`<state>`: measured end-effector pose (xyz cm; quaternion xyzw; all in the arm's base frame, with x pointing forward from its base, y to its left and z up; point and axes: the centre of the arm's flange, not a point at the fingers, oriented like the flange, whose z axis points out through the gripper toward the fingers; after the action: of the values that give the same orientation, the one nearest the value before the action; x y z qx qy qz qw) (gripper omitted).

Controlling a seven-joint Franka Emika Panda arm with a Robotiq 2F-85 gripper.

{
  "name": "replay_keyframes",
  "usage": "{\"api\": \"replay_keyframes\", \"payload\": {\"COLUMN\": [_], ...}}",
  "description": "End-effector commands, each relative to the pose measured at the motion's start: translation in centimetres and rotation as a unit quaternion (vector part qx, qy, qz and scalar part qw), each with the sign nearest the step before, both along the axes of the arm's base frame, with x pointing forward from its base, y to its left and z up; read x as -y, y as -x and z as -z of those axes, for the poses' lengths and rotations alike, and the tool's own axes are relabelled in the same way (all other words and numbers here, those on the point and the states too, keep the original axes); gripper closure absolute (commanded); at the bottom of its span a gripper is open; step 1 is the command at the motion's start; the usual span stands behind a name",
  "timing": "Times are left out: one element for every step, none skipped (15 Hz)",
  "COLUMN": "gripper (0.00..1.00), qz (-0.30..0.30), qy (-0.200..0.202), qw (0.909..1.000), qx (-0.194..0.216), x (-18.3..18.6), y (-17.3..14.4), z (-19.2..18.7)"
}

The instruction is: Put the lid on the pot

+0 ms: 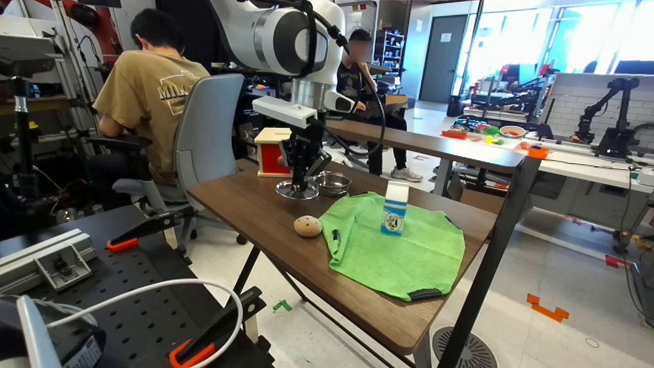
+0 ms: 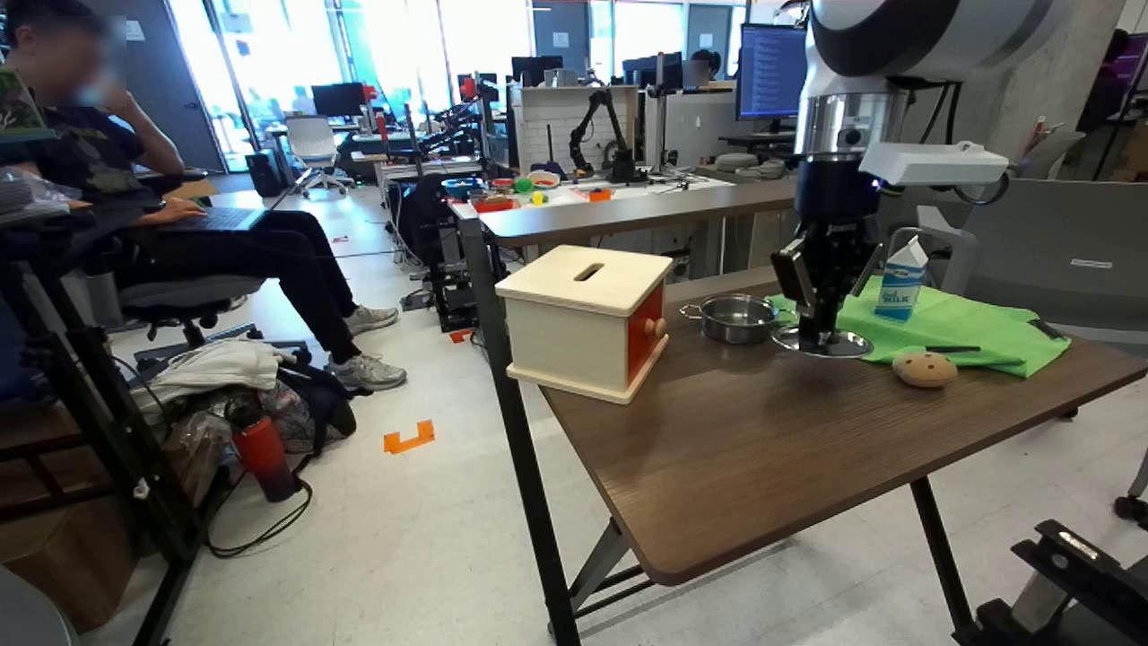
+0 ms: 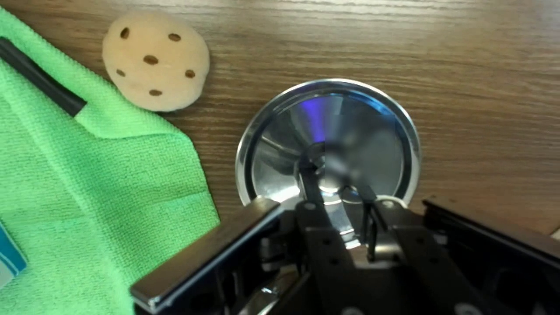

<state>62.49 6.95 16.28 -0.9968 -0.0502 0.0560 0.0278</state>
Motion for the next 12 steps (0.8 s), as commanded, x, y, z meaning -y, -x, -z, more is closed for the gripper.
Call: {"api": "replay_keyframes", "payload": {"gripper": [0.95, 0.95, 0.95, 0.95, 0.95, 0.95, 0.95, 0.95, 0.95, 0.95, 0.95, 0.95], "qz": [0.014, 0.018, 0.019, 0.021, 0.023, 0.024, 0.026, 0.026, 0.028, 0.029, 0.030, 0.031], "qy": [-0.012, -0.011, -0.009, -0.008, -0.007, -0.005, -0.004, -0.002, -0.001, 0.001, 0.003, 0.004], "qw": [0.9998, 0.9998, 0.9997, 0.9996, 0.9995, 0.9994, 0.9993, 0.9992, 0.9991, 0.9989, 0.9988, 0.9987], "qx": [0.000, 0.005, 0.012, 0.016, 0.021, 0.024, 0.027, 0.031, 0.034, 0.036, 0.039, 0.042], "x": [1.0, 1.2, 1.4, 1.6, 1.7, 1.7, 1.7, 1.7, 1.8, 1.8, 1.9, 1.9], "y": [-2.1, -2.6, -3.2, -3.7, -4.3, -4.7, -5.3, -5.6, -6.1, -6.5, -6.8, -7.1], "z": [-2.2, -2.4, -2.7, -2.9, -3.1, -3.3, -3.3, -3.3, -3.2, -3.0, -2.9, -2.7]}}
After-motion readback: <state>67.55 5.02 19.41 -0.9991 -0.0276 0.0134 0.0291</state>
